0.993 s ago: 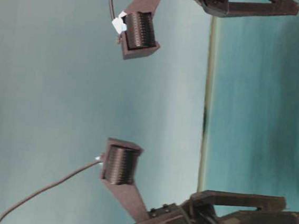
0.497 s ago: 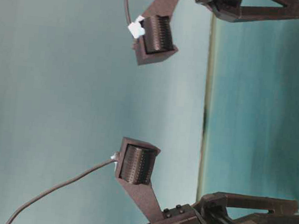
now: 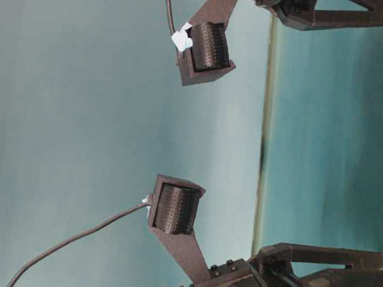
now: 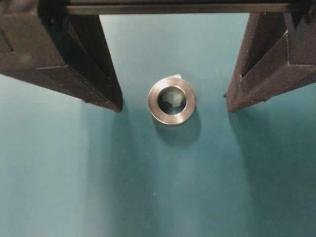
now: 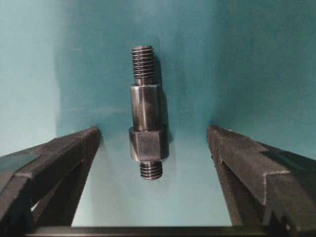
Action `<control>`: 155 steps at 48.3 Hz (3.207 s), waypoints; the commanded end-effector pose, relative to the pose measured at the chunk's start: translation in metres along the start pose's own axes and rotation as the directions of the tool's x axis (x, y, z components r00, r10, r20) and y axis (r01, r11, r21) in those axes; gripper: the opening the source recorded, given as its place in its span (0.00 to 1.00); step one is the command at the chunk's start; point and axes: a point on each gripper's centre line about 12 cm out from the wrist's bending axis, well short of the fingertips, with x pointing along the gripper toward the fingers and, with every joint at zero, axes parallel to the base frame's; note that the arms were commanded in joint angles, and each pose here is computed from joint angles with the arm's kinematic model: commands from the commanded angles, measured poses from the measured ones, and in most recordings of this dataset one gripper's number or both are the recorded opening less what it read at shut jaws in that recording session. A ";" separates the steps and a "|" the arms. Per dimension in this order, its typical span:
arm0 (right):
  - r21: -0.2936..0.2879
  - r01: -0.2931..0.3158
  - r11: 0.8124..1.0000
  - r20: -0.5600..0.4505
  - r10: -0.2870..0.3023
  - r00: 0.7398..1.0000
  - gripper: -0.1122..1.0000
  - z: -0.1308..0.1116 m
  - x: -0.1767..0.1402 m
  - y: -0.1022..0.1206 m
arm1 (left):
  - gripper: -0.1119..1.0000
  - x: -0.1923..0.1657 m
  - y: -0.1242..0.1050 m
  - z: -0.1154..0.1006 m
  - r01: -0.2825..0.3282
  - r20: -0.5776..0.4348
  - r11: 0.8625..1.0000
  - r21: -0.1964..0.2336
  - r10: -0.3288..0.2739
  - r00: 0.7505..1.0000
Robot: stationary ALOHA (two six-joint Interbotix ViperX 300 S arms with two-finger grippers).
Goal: Insert the washer onto the shaft with both hands.
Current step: 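Close the left gripper on the washer and right on the shaft's hex collar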
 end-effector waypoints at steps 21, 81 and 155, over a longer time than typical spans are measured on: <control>-0.011 0.000 1.000 0.018 0.001 1.000 0.94 0.005 -0.003 0.001 | 0.91 -0.002 -0.001 0.003 0.001 0.014 1.000 0.001 -0.001 1.000; -0.008 0.001 1.000 -0.005 -0.001 1.000 0.33 0.002 0.005 0.000 | 0.43 -0.003 -0.006 0.005 0.007 0.015 1.000 0.019 -0.007 1.000; 0.019 -0.003 1.000 -0.041 0.004 0.999 0.11 -0.003 0.006 -0.011 | 0.43 -0.005 -0.008 0.008 0.009 0.026 0.999 0.037 -0.010 1.000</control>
